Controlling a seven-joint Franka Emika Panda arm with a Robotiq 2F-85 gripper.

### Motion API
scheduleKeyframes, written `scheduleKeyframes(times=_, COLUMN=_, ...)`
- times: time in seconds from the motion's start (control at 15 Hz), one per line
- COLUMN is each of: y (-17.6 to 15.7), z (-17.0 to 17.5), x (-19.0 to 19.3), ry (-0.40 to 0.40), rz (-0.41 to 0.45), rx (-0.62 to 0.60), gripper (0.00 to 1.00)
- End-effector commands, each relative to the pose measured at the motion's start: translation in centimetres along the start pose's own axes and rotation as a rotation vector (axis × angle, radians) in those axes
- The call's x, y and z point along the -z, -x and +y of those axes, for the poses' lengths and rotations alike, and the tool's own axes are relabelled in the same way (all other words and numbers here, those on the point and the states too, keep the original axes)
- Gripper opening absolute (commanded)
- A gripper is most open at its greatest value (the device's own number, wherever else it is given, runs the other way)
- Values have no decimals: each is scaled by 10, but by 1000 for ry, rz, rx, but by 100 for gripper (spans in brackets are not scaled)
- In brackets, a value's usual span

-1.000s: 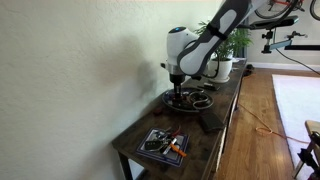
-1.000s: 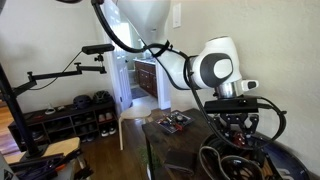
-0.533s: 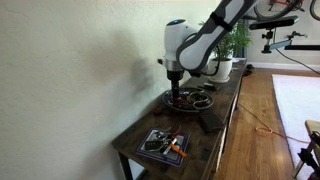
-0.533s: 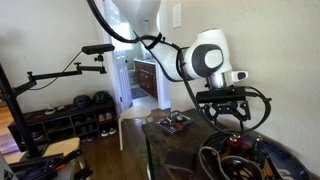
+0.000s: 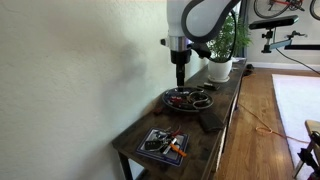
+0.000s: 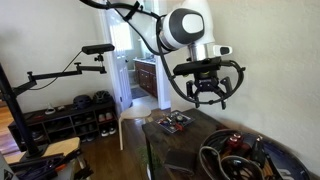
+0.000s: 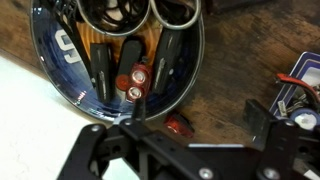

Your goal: Put the thing on the table on the metal plate

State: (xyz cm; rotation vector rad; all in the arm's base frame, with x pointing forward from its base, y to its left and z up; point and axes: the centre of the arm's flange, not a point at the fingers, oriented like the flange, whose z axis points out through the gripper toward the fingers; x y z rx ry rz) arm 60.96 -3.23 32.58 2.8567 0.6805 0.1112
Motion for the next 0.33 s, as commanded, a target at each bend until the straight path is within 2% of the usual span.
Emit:
scheduleKeyframes(times=0.0, y=2, z=-1, x=4, ry=-2, rz=2, rx=-3, gripper=100)
scheduleKeyframes(times=0.27, y=5, z=-3, x=2, ry=-7, rz=-5, rx=-5, gripper=100)
